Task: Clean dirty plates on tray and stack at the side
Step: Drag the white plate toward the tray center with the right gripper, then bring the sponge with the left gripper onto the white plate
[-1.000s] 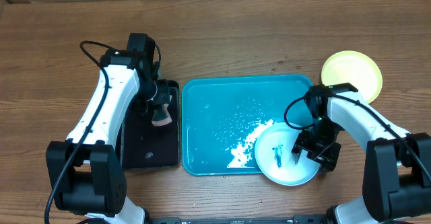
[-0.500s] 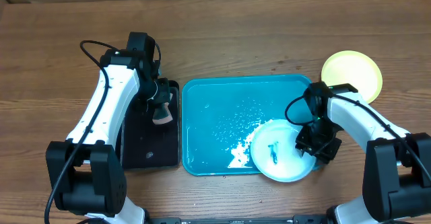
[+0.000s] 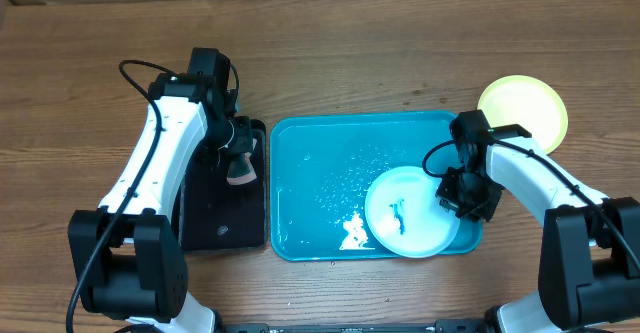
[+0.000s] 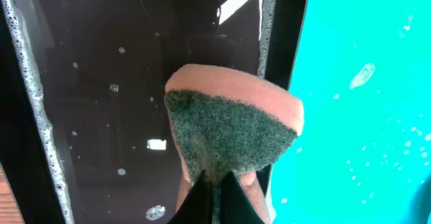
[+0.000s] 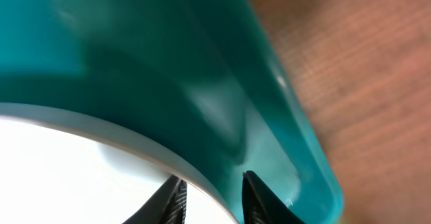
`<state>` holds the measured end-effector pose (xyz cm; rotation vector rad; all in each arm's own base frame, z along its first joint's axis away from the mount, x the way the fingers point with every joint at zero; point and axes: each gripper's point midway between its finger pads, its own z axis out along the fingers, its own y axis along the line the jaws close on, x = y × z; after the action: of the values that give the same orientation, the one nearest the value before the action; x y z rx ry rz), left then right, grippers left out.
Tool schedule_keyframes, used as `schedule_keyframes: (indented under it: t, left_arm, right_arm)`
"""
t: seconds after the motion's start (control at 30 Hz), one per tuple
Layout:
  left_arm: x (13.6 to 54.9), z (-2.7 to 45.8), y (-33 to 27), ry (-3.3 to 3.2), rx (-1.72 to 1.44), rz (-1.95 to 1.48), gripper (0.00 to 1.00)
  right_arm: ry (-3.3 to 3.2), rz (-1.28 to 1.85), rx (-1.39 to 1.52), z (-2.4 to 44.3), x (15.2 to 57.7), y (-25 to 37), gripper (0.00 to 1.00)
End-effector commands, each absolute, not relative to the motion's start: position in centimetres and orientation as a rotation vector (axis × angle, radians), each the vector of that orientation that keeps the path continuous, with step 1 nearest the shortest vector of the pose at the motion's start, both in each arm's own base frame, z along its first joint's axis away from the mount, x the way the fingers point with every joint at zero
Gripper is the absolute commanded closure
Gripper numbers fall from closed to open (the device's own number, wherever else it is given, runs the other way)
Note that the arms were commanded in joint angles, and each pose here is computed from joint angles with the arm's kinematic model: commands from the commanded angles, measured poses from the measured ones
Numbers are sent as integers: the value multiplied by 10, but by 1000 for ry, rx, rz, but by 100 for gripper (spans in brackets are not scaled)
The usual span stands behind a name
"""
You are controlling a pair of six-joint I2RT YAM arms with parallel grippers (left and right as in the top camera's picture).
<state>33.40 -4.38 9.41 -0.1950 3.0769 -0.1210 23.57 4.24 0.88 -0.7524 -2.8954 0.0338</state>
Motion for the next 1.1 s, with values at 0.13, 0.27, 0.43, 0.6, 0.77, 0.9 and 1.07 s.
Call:
schedule_keyframes:
  t: [0.13, 0.27, 0.43, 0.6, 0.77, 0.9, 1.07]
  left_arm:
    - [334, 97, -45, 3072, -140, -137, 96]
    - [334, 97, -45, 3073, -134, -138, 96]
    - [334, 98, -59, 3065, -7, -215, 96]
    - [333, 98, -77, 3052, 135, -224, 96]
    - [335, 101, -118, 3000, 271, -337, 96]
    - [337, 104, -150, 2948, 335, -354, 96]
    - [332, 102, -185, 2928, 333, -341, 96]
  right_arm:
    - [-3004, -104, -603, 8, 256, 55, 96]
    - [-3054, -196, -554, 8, 269, 66, 96]
    - [-3136, -300, -282, 10, 279, 96, 96]
    - [-3175, -345, -125, 12, 277, 132, 96]
    - [-3181, -389, -68, 13, 274, 153, 96]
    - [-3171, -434, -55, 15, 273, 161, 96]
    - [-3168, -437, -59, 15, 272, 161, 96]
